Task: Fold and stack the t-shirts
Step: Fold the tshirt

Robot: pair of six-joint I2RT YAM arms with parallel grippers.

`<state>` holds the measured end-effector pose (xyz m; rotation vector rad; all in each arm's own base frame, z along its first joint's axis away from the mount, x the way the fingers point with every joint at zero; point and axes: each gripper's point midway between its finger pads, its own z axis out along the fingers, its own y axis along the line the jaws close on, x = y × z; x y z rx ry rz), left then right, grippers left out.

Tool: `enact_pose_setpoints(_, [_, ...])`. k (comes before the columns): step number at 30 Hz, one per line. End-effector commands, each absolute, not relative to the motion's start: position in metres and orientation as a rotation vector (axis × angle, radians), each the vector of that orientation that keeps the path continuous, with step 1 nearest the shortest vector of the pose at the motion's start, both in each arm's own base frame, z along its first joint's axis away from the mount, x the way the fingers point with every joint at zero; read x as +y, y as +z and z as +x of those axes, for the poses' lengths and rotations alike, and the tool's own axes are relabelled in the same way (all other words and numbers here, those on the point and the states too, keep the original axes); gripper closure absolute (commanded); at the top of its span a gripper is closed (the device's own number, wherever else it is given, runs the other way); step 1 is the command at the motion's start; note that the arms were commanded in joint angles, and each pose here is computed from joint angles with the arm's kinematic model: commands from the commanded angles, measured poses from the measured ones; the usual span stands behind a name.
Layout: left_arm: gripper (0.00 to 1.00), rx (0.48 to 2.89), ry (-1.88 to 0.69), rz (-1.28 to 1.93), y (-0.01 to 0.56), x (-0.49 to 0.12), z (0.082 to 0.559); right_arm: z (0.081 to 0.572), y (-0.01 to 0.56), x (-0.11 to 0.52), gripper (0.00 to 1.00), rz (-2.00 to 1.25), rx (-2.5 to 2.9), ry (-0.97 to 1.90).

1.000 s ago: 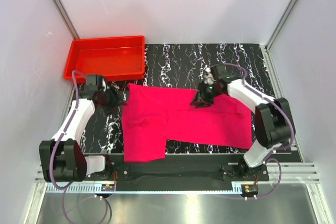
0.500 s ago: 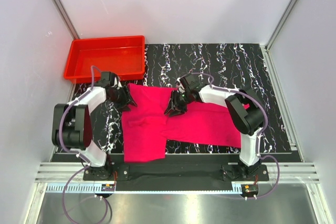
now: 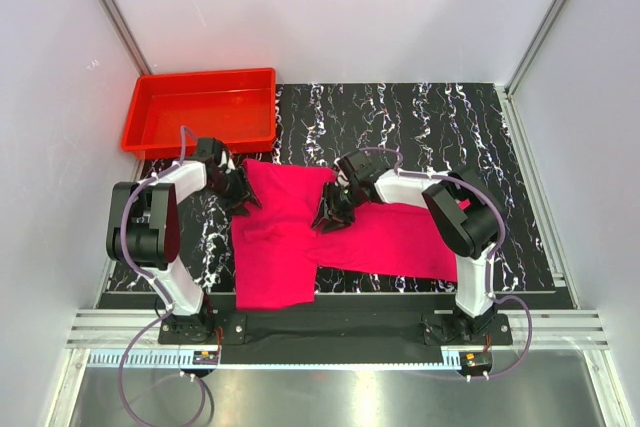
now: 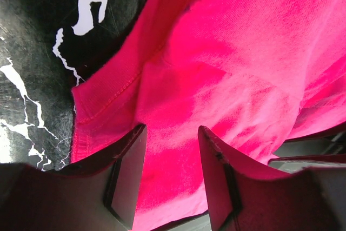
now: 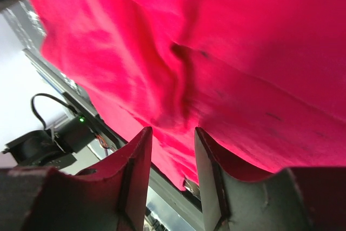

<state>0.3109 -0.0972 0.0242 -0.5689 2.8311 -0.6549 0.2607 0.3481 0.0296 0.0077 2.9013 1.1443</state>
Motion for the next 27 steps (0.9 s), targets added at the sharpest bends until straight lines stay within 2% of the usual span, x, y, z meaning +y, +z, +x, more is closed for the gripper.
enact_pose_setpoints(1, [0.51,2.820,-0.586,-0.532,0.018,-0.089,0.322,0.259,0.033,0.353,0.55,-0.020,2.867,1.153])
enact_pose_setpoints(17, [0.52,2.827,-0.562,-0.528,0.017,-0.086,0.321,0.247,0.014,0.360,0.58,-0.028,2.905,1.172])
enact_pose_setpoints(21, [0.52,2.829,-0.557,-0.527,0.016,-0.086,0.321,0.246,0.017,0.360,0.67,-0.040,2.923,1.162])
enact_pose_setpoints(22, [0.52,2.833,-0.552,-0.529,0.015,-0.085,0.321,0.247,0.021,0.361,0.77,-0.049,2.920,1.165])
enact_pose_setpoints(25, [0.52,2.832,-0.545,-0.528,0.015,-0.085,0.322,0.244,0.043,0.362,0.95,-0.079,2.931,1.185])
enact_pose_setpoints(27, [0.52,2.829,-0.532,-0.524,0.016,-0.083,0.324,0.238,0.064,0.366,0.97,-0.103,2.945,1.246])
